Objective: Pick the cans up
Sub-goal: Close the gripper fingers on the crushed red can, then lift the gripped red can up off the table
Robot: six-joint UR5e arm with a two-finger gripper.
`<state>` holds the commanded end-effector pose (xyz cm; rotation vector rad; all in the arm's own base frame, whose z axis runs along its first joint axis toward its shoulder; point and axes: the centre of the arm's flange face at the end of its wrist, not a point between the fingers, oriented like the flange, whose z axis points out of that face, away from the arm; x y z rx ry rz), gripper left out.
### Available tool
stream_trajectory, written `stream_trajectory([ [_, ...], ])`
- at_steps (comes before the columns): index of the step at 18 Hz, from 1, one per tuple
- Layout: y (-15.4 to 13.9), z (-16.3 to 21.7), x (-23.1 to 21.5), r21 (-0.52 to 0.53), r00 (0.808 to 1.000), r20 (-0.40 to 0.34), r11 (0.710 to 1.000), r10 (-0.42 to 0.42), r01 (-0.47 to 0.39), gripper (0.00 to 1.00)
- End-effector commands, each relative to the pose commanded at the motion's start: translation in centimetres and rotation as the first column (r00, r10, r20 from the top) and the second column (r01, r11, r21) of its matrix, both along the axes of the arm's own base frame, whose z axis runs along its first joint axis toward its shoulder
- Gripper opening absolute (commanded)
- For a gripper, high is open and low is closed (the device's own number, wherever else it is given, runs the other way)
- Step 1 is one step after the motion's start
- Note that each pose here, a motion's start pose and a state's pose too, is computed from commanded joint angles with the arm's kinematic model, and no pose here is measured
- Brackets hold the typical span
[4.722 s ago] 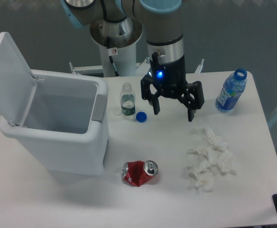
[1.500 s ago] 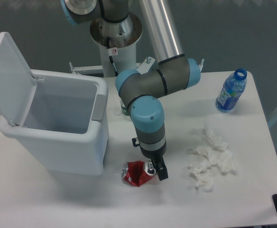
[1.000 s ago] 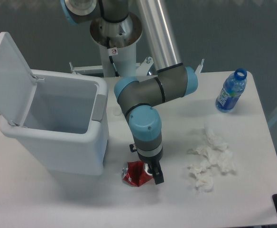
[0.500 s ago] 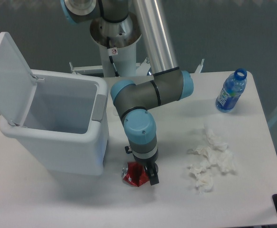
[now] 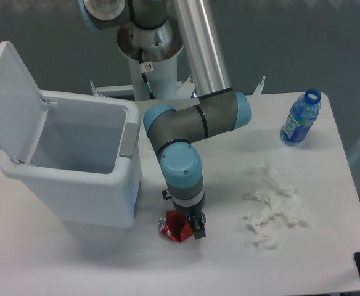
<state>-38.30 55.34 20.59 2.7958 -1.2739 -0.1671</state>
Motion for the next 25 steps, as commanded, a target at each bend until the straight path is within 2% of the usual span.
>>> stream_trajectory([
  [1, 0.0, 0.1, 0.0, 0.001, 1.0, -0.001, 1.0, 0.001, -0.001, 0.77],
  [4, 0.0, 0.1, 0.0, -0.001, 1.0, -0.001, 1.0, 0.002, -0.002, 0.66],
  [15, -0.1, 0.7, -0.1, 0.003, 1.0, -0.009, 1.0, 0.006, -0.006, 0.62],
  [18, -0.1, 1.6, -0.6, 0.019, 0.999, -0.019, 0.999, 0.035, -0.035, 0.62],
  [21, 0.3, 3.2, -1.6, 0.058, 0.992, -0.041, 0.991, 0.122, -0.12, 0.62],
  [25, -2.0, 6.7, -4.2, 0.109, 0.98, -0.063, 0.978, 0.188, -0.18, 0.62],
])
